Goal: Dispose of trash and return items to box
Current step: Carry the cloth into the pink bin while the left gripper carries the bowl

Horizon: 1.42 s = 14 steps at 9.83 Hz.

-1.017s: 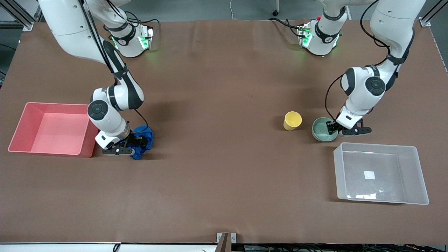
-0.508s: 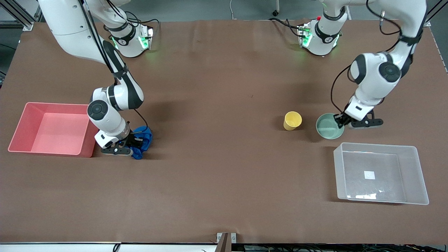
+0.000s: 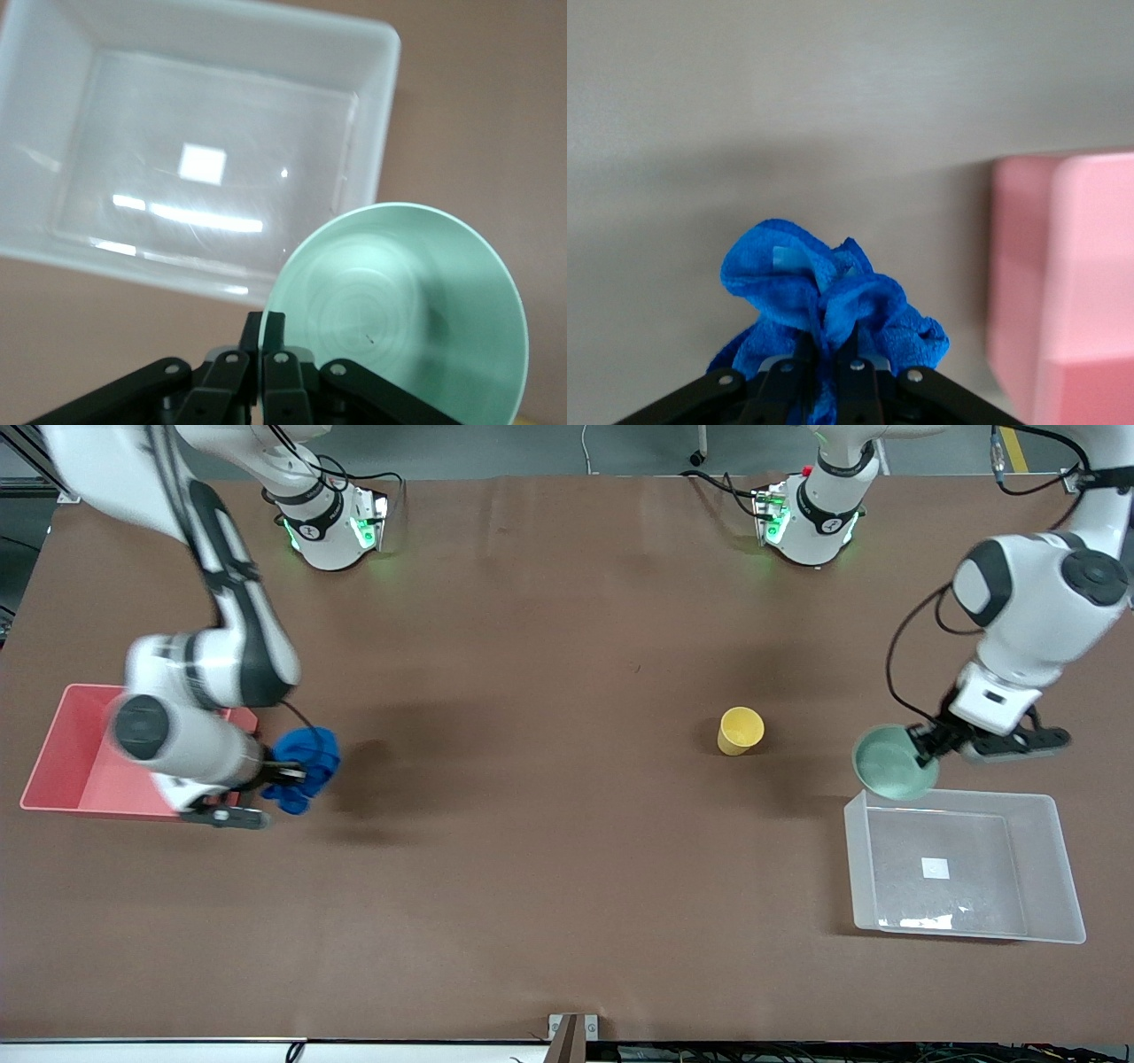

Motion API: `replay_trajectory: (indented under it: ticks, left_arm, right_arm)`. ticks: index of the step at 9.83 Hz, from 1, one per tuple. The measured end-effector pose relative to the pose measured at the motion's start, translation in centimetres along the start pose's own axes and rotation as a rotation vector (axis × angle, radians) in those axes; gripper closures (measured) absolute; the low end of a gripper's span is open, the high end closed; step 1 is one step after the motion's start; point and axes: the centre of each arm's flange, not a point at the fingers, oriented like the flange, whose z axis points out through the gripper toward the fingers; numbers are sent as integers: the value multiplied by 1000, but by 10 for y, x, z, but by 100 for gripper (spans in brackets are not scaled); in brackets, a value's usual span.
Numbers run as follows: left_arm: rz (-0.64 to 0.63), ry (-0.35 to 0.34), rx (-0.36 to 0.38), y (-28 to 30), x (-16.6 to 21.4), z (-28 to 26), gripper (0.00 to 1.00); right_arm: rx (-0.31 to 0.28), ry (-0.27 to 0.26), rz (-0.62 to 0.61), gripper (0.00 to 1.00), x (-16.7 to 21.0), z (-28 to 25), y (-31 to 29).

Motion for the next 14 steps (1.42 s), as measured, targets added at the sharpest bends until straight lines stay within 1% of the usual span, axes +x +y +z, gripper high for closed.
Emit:
replay_trajectory:
  ticks: [1, 2, 3, 4, 5, 6, 7, 8, 9, 10, 11, 12, 13, 14]
  left_arm:
    - [11, -6, 15, -9, 31, 8, 96]
    - [23, -5, 26, -17, 57, 19, 96]
    - [29, 0, 19, -27, 78, 35, 96]
    - [40, -1, 0, -41, 91, 55, 96]
    - [43, -9, -29, -59, 96, 77, 96]
    - [50, -23, -62, -72, 94, 101, 96]
    - [66, -35, -81, -79, 89, 126, 96]
    - [82, -35, -76, -84, 83, 148, 96]
    - [94, -38, -64, -93, 77, 166, 96]
    - [102, -49, -58, -98, 72, 178, 96]
    - [105, -54, -58, -96, 71, 182, 93]
    - [113, -48, -59, -95, 73, 180, 87]
    - [118, -30, -59, -94, 79, 172, 74]
    - [121, -10, -64, -92, 88, 155, 59]
  right_arm:
    - [12, -6, -23, 89, -9, -37, 49]
    - [24, -5, -47, 89, -19, -55, 103]
    - [28, -2, -74, 89, -25, -54, 161]
    - [25, 8, -92, 89, -29, -38, 213]
    - [19, 20, -104, 89, -31, -6, 245]
    - [12, 27, -113, 89, -32, 34, 257]
    - [9, 28, -125, 89, -32, 76, 253]
    - [9, 23, -138, 88, -31, 112, 245]
    - [11, 11, -145, 88, -29, 136, 241]
    - [10, 8, -147, 77, -26, 149, 240]
    - [8, 13, -145, 63, -25, 154, 242]
    - [7, 13, -160, 49, -24, 153, 244]
    - [9, 5, -180, 33, -22, 143, 245]
    - [12, -2, -193, 20, -18, 114, 245]
